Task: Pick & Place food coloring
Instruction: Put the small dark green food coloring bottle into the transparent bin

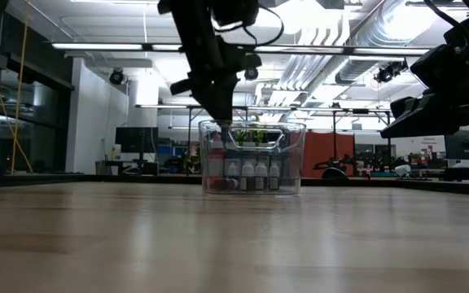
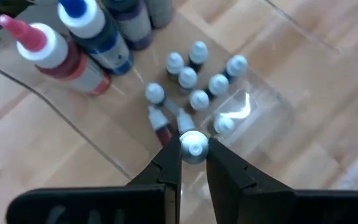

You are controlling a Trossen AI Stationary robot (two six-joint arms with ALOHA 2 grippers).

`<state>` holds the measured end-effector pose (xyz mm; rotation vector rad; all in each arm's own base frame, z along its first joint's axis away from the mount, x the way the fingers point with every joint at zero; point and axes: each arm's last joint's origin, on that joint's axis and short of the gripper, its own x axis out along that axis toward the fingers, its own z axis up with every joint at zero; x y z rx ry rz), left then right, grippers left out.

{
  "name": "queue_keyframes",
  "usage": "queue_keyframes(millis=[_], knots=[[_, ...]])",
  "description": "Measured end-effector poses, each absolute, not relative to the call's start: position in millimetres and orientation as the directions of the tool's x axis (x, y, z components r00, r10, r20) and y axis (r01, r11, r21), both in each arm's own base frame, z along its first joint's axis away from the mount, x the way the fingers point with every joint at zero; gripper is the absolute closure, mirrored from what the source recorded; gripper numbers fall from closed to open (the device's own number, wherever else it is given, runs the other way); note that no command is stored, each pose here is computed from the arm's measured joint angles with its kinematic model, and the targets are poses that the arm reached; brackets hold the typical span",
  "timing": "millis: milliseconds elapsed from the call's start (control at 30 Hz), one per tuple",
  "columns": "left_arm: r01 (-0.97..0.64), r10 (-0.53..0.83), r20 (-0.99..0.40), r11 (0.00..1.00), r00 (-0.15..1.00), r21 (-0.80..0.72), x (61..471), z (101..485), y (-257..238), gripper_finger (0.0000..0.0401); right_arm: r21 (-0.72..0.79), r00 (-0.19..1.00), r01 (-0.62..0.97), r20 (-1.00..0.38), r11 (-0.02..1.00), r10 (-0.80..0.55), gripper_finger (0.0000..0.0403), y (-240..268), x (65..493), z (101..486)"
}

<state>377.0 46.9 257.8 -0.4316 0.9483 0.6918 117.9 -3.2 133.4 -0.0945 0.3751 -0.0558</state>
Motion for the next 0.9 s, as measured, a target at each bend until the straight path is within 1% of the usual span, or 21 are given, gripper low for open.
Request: queue_keyframes(millis=[100,500,733,900], knots=[[-0.721,0.362,-0.836,0.691,0.412,-0.056,377.7,251.4,55.9,0.0358,-0.102,0.929,0.037,-0.363,0.994,-0.072,0.0402,-3.2,117.9,133.4],[-0.784,0.434,-0.811,0.619,0.391,-0.046,371.6,229.1,79.9,0.0358,-0.103,0.929,0.037,-0.363,0.994,-0.072,0.0402,-3.2,117.9,133.3],[-0.803,0.448,-0.809,0.595,0.380,-0.047,368.2,218.0,89.8,0.0358,-0.103,0.929,0.037,-0.364,0.994,-0.072,0.0402,-3.2,117.9,133.3],[-0.801,0.430,-0.830,0.598,0.356,-0.034,374.1,200.5,92.3,0.0358,-0.103,0.929,0.037,-0.364,0.994,-0.072,0.0402,-3.2,117.9,133.3]])
